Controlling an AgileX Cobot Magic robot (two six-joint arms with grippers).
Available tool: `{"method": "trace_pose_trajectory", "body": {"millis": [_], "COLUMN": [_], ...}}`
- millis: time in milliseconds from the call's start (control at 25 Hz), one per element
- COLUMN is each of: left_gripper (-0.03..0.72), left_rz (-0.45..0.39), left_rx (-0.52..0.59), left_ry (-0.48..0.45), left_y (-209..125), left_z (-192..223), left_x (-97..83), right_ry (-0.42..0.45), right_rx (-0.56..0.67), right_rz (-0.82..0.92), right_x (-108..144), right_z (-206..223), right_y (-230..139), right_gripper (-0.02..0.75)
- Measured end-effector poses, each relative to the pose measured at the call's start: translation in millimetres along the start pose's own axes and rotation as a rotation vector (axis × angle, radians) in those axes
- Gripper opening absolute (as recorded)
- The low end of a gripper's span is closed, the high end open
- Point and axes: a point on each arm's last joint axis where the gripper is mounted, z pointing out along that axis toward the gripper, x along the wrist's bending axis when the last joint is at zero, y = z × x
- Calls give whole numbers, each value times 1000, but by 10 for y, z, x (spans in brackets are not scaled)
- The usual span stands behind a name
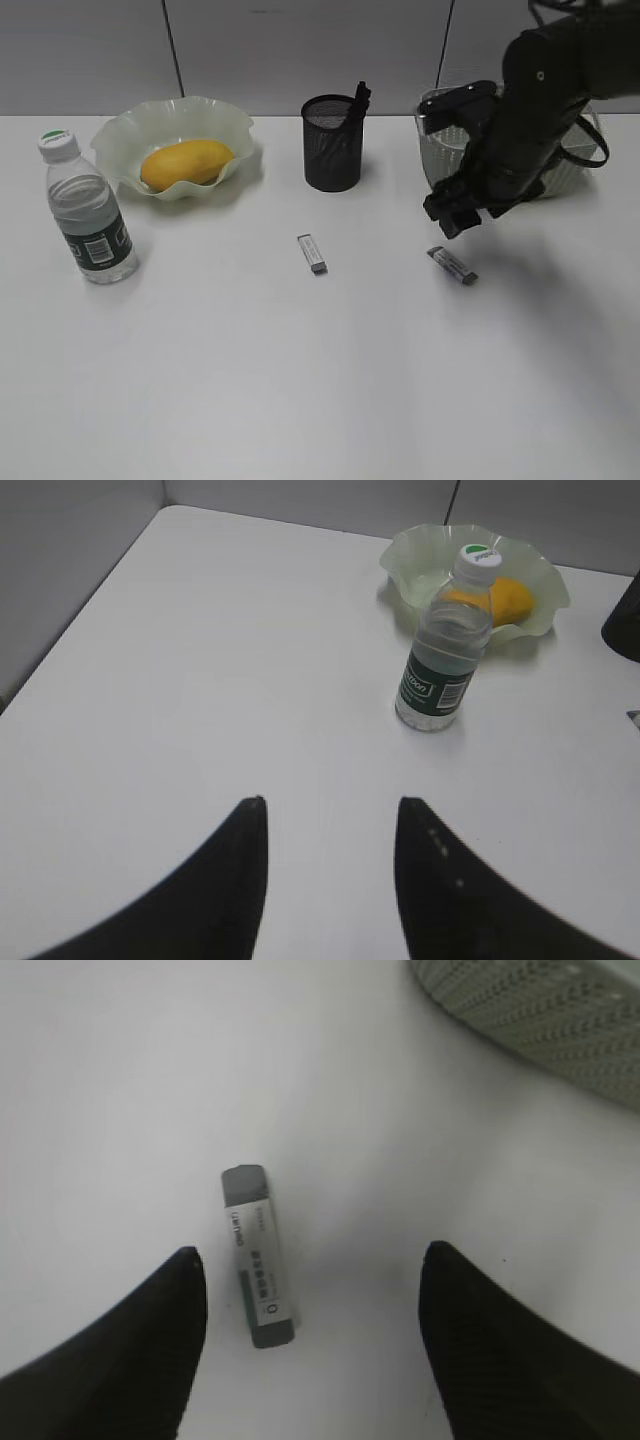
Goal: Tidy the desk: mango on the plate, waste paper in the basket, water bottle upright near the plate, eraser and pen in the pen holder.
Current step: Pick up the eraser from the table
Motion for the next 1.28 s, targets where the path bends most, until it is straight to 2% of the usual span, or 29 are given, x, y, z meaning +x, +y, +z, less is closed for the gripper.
{"method": "trace_pose_trajectory", "body": {"millis": [200, 480, 560, 680, 760, 800, 1080, 1280], "left_gripper": [308, 309, 309, 309, 306, 304, 300, 300], "left_rz": [6, 8, 8, 8, 8, 8, 8, 8], "left_rx": [-2, -3, -3, -3, -3, -3, -3, -3], "left_ry": [-1, -2, -2, -2, -2, -2, -2, -2], "left_y": [2, 2, 2, 2, 2, 2, 2, 2], "left_z": [0, 0, 0, 0, 0, 0, 0, 0], "left_x": [-5, -6, -6, -6, -6, -6, -6, -6], "right_ry": [9, 93, 97, 98, 98, 99, 102, 97], "right_rx": [97, 188, 186, 185, 188, 192, 205, 158], "right_rz": [-40, -50, -54, -59, -63, -65, -81, -82], "right_x": [-9, 78, 81, 81, 82, 83, 85, 72], "right_z": [370, 519, 516, 514, 522, 533, 562, 445], "right_y": [16, -73, -68, -64, -68, -70, -68, -18], "right_gripper": [529, 517, 465, 288, 194, 171, 158, 154]}}
